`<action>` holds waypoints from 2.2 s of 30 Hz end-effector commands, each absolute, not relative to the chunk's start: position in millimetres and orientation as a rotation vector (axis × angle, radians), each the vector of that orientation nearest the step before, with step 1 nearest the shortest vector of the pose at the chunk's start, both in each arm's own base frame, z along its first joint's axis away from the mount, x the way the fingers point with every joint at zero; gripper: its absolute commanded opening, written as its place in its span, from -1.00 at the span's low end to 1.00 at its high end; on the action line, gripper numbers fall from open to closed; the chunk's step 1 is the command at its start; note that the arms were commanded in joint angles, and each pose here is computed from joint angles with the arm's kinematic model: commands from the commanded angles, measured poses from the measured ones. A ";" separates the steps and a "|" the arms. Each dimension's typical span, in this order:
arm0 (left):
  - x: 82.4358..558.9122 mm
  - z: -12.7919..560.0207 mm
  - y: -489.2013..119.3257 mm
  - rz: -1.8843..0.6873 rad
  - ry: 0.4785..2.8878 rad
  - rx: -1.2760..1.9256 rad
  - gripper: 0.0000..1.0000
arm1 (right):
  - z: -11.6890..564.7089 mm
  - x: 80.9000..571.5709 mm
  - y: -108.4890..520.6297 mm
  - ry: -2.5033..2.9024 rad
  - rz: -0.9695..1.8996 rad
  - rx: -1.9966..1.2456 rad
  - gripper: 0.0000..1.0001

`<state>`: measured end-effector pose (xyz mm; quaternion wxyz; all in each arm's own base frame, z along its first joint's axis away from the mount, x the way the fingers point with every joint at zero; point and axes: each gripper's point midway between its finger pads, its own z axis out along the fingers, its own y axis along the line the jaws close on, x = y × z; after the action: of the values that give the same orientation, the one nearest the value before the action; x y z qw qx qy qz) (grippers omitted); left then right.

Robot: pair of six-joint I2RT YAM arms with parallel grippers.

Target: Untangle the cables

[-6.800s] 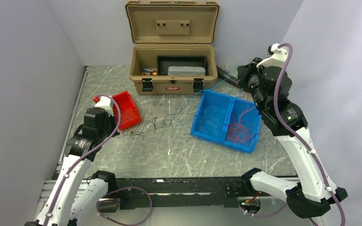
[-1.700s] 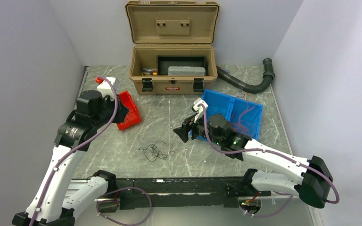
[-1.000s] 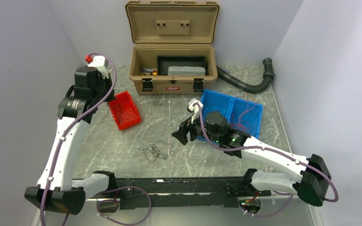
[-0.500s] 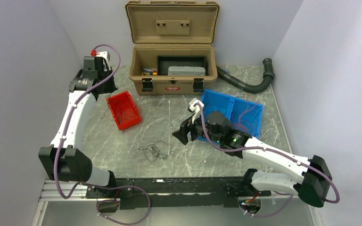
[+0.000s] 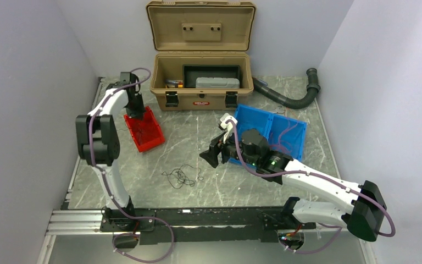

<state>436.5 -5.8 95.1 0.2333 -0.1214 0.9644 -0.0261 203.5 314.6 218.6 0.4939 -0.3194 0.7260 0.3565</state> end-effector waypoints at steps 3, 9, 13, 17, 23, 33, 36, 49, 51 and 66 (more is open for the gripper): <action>454.0 61.8 -6.5 -0.122 2.742 -0.445 -1.00 | 249.8 203.4 322.5 1.657 0.919 -0.757 0.51; 445.2 87.7 -11.7 -0.148 2.686 -0.410 -0.80 | 242.6 203.6 313.9 1.684 0.892 -0.742 0.58; 435.2 136.2 -16.0 -0.184 2.569 -0.342 -0.21 | 220.9 202.9 319.6 1.781 0.898 -0.762 0.67; 415.5 172.9 -21.0 -0.218 2.510 -0.285 0.25 | 191.8 201.7 331.6 1.922 0.920 -0.776 0.86; 368.4 200.9 -44.1 -0.240 2.484 -0.158 0.91 | 166.5 205.2 324.0 2.018 0.864 -0.721 0.96; 245.3 148.0 -163.4 -0.561 2.485 -0.168 0.99 | 190.7 230.0 283.1 1.970 0.706 -0.474 0.98; 222.0 131.1 -181.6 -0.678 2.461 -0.202 0.99 | 197.5 231.9 269.5 1.960 0.706 -0.407 0.98; 171.7 87.1 -196.4 -0.660 2.585 -0.285 0.99 | 194.8 223.4 253.5 1.974 0.765 -0.325 0.98; 168.8 82.3 -190.3 -0.626 2.596 -0.315 0.99 | 192.7 224.9 254.7 1.982 0.761 -0.328 0.97; 160.0 61.9 -211.1 -0.735 2.669 -0.305 0.99 | 192.6 230.6 261.9 1.988 0.759 -0.356 0.97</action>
<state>157.3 -190.1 61.5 0.1909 -0.1083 0.9508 -0.2185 224.8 254.8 172.0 0.4560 -0.1485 0.8275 0.2919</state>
